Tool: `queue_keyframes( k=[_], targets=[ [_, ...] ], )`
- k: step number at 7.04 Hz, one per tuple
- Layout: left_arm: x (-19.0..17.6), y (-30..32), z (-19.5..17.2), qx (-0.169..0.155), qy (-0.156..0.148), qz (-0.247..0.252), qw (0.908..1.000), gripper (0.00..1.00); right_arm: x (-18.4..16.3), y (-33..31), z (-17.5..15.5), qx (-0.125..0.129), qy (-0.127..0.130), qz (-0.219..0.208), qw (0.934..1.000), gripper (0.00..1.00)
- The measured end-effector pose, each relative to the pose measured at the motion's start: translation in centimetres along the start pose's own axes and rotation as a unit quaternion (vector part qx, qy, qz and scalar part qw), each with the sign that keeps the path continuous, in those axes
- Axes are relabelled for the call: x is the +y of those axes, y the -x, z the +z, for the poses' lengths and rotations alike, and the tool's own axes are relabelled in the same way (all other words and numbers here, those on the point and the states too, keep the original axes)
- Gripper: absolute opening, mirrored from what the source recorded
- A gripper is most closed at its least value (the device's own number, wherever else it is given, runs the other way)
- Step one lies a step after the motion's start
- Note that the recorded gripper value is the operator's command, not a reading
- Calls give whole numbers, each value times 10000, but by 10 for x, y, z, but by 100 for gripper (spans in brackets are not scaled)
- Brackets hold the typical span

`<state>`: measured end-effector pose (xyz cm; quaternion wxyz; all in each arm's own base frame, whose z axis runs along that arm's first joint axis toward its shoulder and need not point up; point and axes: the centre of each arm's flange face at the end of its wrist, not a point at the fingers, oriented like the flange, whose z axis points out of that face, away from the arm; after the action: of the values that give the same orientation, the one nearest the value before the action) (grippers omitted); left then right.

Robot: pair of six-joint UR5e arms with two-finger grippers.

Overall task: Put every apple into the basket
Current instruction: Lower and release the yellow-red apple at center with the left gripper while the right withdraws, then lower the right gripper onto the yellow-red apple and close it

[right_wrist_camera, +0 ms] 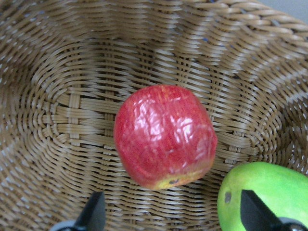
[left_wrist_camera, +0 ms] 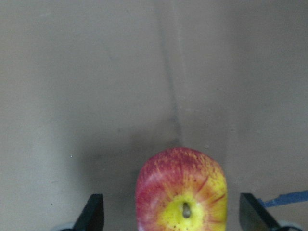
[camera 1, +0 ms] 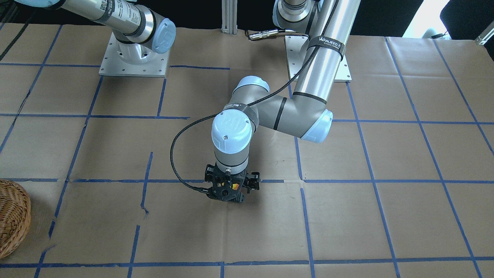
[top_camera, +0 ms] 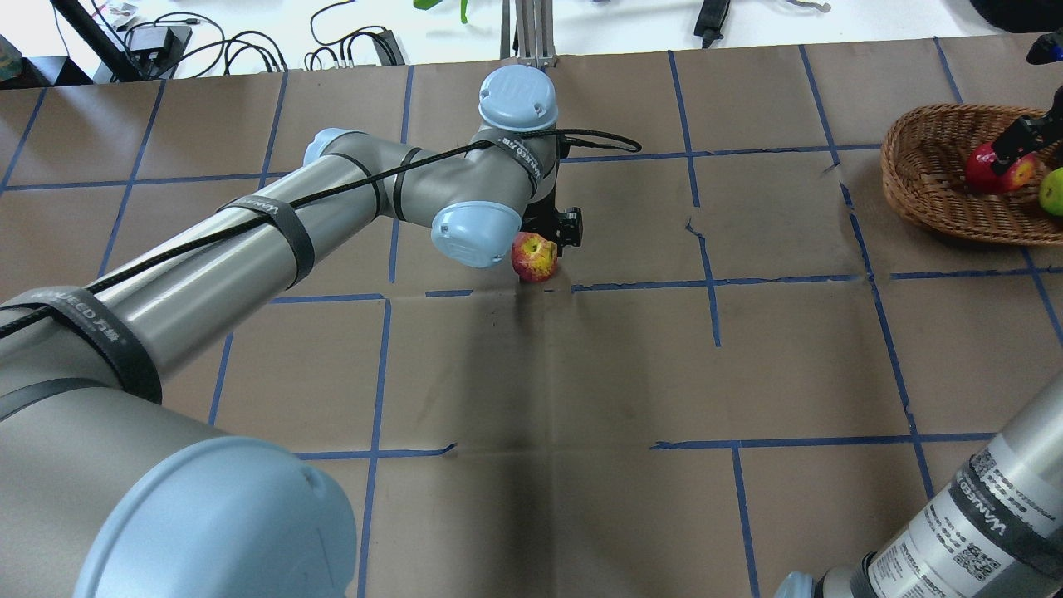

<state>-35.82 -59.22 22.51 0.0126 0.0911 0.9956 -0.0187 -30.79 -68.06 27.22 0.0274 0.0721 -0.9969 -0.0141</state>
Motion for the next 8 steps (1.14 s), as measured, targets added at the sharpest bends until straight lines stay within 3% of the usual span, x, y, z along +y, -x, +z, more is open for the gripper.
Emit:
queue_keyframes(
  k=[2,3,6,8],
  targets=[
    [-3,16,-65,37,-83,-113,9999,99,-5,46,-38,-76,46,-113,9999,99],
    [-2,39,-115,35,-102,-263,9996,99,-18,102,-59,-107,94,-124,9998,100],
    [39,137,-247,23,-321,-860,9958,99,-52,326,-105,-238,225,483,9983,100],
    [78,183,-290,133,-157,-1072,9940,99,-57,466,-104,-476,251,871,9947,100]
  ],
)
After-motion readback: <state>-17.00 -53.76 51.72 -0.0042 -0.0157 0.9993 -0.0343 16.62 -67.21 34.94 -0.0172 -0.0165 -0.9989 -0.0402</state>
